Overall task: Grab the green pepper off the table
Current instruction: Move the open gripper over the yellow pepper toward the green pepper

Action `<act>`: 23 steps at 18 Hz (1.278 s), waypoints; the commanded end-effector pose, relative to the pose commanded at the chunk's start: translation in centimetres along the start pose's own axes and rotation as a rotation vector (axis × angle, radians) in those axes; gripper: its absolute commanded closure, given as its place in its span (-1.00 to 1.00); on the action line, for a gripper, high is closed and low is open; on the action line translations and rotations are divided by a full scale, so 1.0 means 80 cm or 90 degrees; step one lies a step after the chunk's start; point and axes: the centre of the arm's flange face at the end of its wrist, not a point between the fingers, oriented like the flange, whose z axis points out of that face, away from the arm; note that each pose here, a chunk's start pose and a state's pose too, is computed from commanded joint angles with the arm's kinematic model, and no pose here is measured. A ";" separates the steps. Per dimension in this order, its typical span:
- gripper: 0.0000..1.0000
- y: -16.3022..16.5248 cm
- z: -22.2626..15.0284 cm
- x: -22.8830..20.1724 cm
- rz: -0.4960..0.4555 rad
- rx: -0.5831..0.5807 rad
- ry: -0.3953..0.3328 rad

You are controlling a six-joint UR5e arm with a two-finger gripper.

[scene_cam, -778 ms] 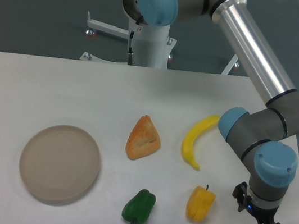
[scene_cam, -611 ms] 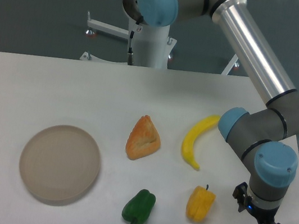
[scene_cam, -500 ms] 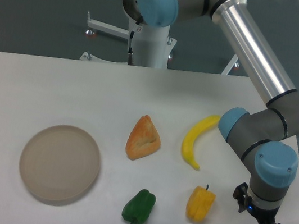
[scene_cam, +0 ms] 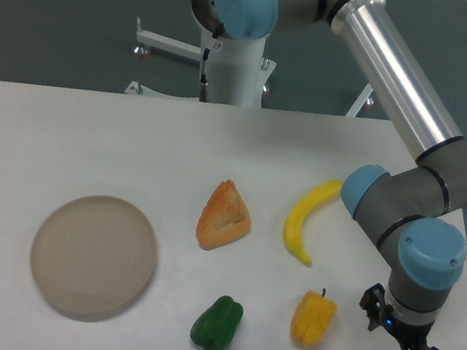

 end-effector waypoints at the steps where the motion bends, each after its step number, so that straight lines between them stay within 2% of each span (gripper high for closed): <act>1: -1.00 0.000 -0.007 0.000 -0.016 0.001 -0.003; 3: -1.00 0.000 -0.009 0.001 -0.054 0.001 0.001; 6: -1.00 -0.006 -0.010 0.005 -0.148 0.027 0.012; 9: -1.00 -0.013 -0.027 0.014 -0.210 0.067 0.030; 13: -1.00 -0.025 -0.054 0.032 -0.328 0.151 0.070; 17: -1.00 -0.039 -0.067 0.064 -0.354 0.160 0.098; 20: -1.00 -0.069 -0.071 0.103 -0.340 0.165 0.115; 23: -1.00 -0.109 -0.069 0.139 -0.361 0.173 0.131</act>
